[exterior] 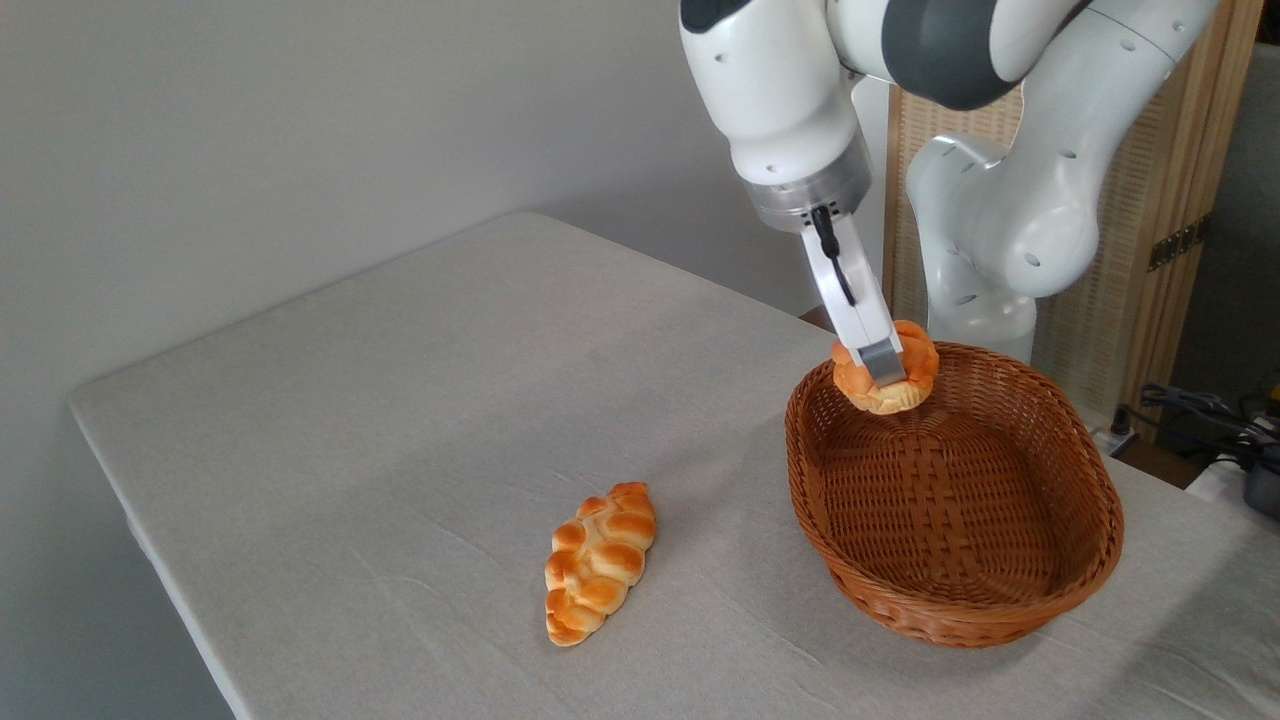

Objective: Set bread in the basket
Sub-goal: 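Lower the bun into the basket and open the gripper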

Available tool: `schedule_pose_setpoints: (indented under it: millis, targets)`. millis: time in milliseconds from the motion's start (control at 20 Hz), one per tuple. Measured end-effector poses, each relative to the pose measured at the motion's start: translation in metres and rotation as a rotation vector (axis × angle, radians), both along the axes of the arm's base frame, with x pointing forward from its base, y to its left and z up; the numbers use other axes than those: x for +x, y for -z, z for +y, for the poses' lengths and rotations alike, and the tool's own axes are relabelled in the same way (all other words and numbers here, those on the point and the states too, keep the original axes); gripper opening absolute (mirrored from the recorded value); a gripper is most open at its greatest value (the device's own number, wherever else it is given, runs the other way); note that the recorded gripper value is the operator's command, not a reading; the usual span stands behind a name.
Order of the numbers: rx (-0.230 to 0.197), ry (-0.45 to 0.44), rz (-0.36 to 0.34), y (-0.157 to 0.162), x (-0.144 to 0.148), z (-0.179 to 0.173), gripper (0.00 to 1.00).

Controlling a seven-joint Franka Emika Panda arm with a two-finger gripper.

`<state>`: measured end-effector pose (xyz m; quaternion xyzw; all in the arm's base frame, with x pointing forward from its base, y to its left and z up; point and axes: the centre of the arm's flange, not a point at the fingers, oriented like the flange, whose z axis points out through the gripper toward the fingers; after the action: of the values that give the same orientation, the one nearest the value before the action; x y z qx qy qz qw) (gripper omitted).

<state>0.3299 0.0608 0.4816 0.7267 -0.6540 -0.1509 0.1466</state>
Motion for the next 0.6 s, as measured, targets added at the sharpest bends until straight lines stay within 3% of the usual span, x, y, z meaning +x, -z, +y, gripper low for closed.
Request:
schedule_pose_setpoints:
  millis: [100,150,200,600]
  targets:
    - [-0.015,-0.001,0.02,0.009,-0.002,0.004,0.88]
    - [-0.018,0.001,0.028,0.012,-0.003,0.004,0.98]
    - [-0.019,0.004,0.032,0.014,-0.003,0.003,1.0]
    - [-0.019,0.009,0.031,0.014,-0.003,0.001,1.0]
